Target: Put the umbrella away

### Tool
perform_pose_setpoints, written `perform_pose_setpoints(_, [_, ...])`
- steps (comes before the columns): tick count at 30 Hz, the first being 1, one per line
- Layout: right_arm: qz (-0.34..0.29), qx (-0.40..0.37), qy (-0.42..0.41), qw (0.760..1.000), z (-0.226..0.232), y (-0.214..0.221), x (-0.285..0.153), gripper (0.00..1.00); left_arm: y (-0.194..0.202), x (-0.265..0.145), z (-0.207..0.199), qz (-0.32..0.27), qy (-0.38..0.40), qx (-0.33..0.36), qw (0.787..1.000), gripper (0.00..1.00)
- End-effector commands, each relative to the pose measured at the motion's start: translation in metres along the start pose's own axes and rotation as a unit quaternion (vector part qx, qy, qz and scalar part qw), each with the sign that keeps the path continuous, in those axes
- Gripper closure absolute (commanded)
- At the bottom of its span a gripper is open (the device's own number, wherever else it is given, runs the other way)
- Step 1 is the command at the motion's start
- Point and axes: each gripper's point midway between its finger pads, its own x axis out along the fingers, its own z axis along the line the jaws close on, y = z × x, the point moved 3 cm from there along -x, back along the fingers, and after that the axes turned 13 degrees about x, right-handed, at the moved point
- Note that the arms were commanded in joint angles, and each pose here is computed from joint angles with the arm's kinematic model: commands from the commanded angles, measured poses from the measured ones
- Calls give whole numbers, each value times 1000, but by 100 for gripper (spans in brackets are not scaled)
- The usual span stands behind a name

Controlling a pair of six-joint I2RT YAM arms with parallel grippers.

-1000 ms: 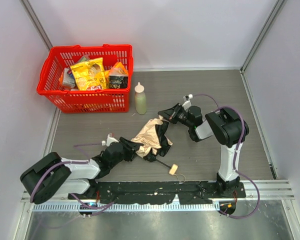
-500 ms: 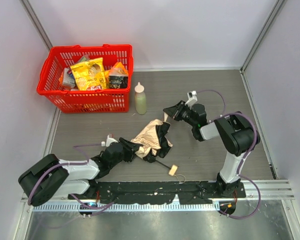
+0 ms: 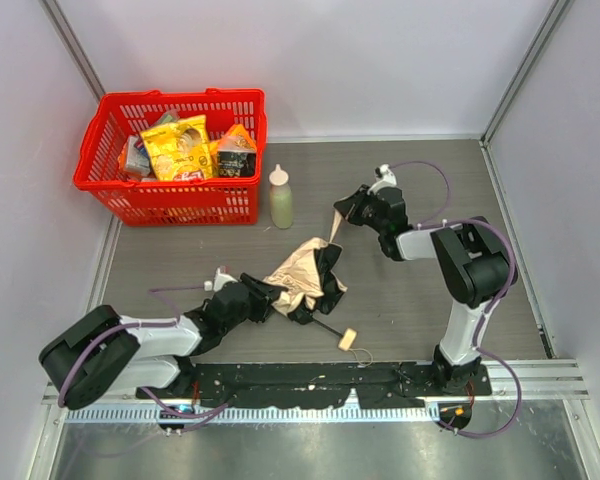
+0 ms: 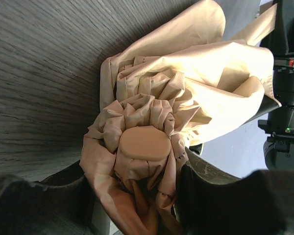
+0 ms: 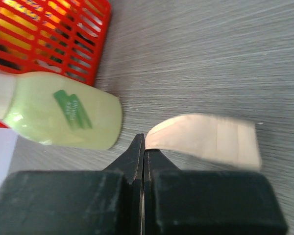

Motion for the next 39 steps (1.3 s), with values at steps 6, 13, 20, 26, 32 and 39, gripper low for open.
perform_pose_setpoints(6, [-30, -56, 79, 995, -46, -35, 9, 88, 8, -1, 26, 22, -54, 31, 998, 100])
perform_pose_setpoints(13, [-14, -71, 93, 993, -52, -39, 21, 87, 11, 2, 27, 28, -55, 27, 998, 100])
perform_pose_setpoints(20, [8, -52, -122, 991, 22, -39, 37, 99, 13, 4, 26, 34, -51, 29, 998, 100])
perform_pose_setpoints(26, [-8, 21, -339, 941, 132, -62, 13, 99, 13, 6, 29, 33, -57, 27, 997, 100])
perform_pose_setpoints(32, [-18, 29, -201, 979, 73, -66, 31, 99, 14, 10, 25, 36, -56, 25, 997, 100])
perform_pose_setpoints(39, [-24, -34, -40, 998, -5, -45, 32, 99, 14, 11, 22, 38, -61, 21, 997, 100])
